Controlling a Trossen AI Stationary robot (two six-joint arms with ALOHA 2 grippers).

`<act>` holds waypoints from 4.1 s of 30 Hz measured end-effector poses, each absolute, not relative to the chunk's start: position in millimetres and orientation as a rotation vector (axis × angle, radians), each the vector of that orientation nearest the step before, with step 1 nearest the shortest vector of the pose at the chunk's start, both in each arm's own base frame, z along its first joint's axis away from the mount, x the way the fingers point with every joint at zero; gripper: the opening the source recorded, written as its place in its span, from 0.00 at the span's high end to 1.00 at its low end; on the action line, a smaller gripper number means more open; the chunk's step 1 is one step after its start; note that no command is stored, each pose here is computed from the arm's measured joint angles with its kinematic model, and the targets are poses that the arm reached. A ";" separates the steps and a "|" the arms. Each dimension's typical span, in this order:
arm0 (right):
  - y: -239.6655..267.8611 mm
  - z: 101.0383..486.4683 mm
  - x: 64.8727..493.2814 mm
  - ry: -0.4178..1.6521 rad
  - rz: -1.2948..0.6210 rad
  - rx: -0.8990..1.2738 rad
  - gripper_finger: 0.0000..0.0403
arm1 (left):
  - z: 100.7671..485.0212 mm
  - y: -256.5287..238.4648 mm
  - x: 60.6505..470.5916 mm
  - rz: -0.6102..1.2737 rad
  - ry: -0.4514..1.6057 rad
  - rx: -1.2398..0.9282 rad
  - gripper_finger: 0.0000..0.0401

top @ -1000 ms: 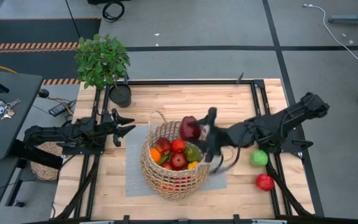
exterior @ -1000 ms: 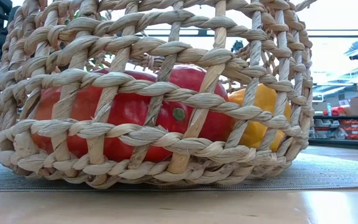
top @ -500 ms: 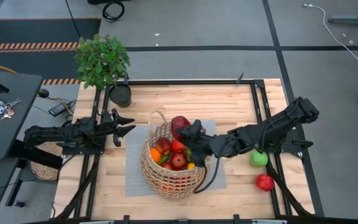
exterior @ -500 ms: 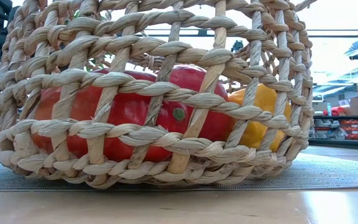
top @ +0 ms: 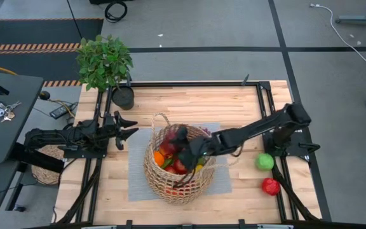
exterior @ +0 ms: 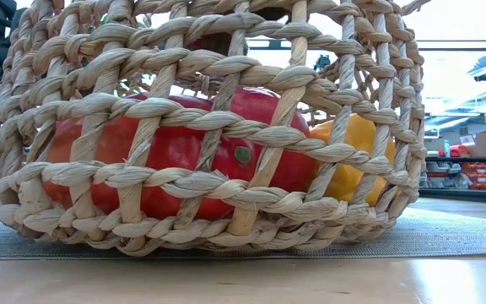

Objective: Build produce basket
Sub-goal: Put the dark red apple into the basket, then put the red apple into the basket

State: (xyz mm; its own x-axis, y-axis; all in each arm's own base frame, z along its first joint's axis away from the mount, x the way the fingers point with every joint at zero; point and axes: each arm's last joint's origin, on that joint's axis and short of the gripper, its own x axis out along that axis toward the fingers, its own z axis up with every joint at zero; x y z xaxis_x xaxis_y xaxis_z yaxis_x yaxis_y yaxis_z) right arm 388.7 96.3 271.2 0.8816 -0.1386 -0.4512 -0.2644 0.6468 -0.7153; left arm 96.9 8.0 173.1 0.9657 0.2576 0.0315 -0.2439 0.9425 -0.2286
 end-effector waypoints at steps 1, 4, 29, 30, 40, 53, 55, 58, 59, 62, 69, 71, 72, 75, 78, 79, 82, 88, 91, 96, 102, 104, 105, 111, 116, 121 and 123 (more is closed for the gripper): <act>96.1 263.5 392.2 0.518 0.091 -0.853 0.30 | 173.0 8.0 96.9 0.256 -0.060 -0.225 0.60; 95.8 243.4 400.0 0.568 0.104 -0.788 0.30 | 173.0 8.0 96.9 0.256 -0.060 -0.225 0.60; 82.0 321.5 348.2 0.490 -0.204 -0.445 0.06 | 173.0 8.0 96.9 0.256 -0.060 -0.225 0.60; 78.9 328.0 341.0 0.494 -0.228 -0.430 0.07 | 173.0 8.0 96.9 0.256 -0.060 -0.225 0.60; 48.2 360.7 255.6 0.681 -0.395 -0.136 0.07 | 173.0 7.9 96.8 0.256 -0.060 -0.225 0.60; 66.7 346.4 200.9 1.010 -0.414 0.082 0.07 | 173.0 8.0 96.8 0.256 -0.060 -0.225 0.60; 73.6 345.6 196.0 1.020 -0.417 0.103 0.07 | 173.1 7.9 96.8 0.256 -0.061 -0.225 0.60; 84.7 344.0 186.1 1.038 -0.436 0.131 0.07 | 173.0 7.9 96.9 0.256 -0.060 -0.225 0.60; 88.6 343.7 181.6 1.037 -0.451 0.137 0.07 | 173.0 7.9 96.8 0.256 -0.060 -0.225 0.60; 99.9 343.7 169.2 1.011 -0.486 0.154 0.07 | 173.0 8.0 96.8 0.256 -0.060 -0.225 0.60; 118.2 338.6 153.6 1.051 -0.517 0.206 0.07 | 173.0 8.0 96.9 0.256 -0.060 -0.225 0.60; 121.6 338.1 148.7 1.071 -0.525 0.245 0.07 | 173.1 8.0 96.8 0.256 -0.061 -0.225 0.60; 124.1 337.8 147.2 1.079 -0.521 0.273 0.07 | 173.1 8.0 96.8 0.256 -0.060 -0.225 0.60; 132.7 336.3 140.8 1.138 -0.510 0.363 0.07 | 173.0 8.0 96.8 0.256 -0.060 -0.225 0.60; 146.2 330.7 139.6 1.165 -0.533 0.445 0.07 | 173.1 8.0 96.8 0.256 -0.061 -0.225 0.60; 151.8 328.1 140.0 1.162 -0.543 0.462 0.07 | 173.0 8.0 96.9 0.256 -0.060 -0.225 0.60; 172.1 314.8 142.9 1.202 -0.547 0.441 0.07 | 173.0 8.0 96.9 0.256 -0.060 -0.225 0.60; 203.7 286.4 144.5 1.317 -0.606 0.395 0.07 | 173.1 8.0 96.8 0.256 -0.060 -0.225 0.60; 213.9 279.1 141.3 1.319 -0.621 0.393 0.07 | 173.0 8.0 96.9 0.256 -0.060 -0.225 0.60; 225.3 259.9 135.2 1.377 -0.627 0.463 0.07 | 173.0 8.0 96.8 0.256 -0.060 -0.225 0.60; 219.0 227.9 125.3 1.525 -0.689 0.452 0.07 | 173.1 8.0 96.8 0.256 -0.060 -0.225 0.60; 215.0 221.3 123.0 1.544 -0.701 0.449 0.06 | 173.0 8.0 96.9 0.256 -0.060 -0.225 0.60; 212.8 218.2 122.2 1.556 -0.709 0.451 0.05 | 173.1 7.9 96.8 0.256 -0.060 -0.225 0.60; 204.7 202.8 127.0 1.687 -0.665 0.539 0.01 | 173.0 8.0 96.8 0.256 -0.060 -0.225 0.60; 196.0 195.3 131.9 1.749 -0.658 0.583 0.01 | 173.1 8.0 96.8 0.256 -0.061 -0.225 0.60; 190.0 181.9 131.4 1.855 -0.627 0.599 0.01 | 173.1 8.0 96.8 0.256 -0.061 -0.225 0.60; 190.0 176.1 132.1 1.870 -0.596 0.629 0.01 | 173.1 8.0 96.8 0.256 -0.061 -0.225 0.60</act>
State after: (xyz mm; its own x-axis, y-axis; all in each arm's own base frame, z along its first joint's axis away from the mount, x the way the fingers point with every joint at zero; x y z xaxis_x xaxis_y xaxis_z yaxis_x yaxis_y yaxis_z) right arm 132.1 190.0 176.1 -0.3341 0.1519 -0.9302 0.6621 0.7402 -0.1170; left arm 96.8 8.0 173.1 0.9658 0.2576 0.0308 -0.2441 0.9425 -0.2284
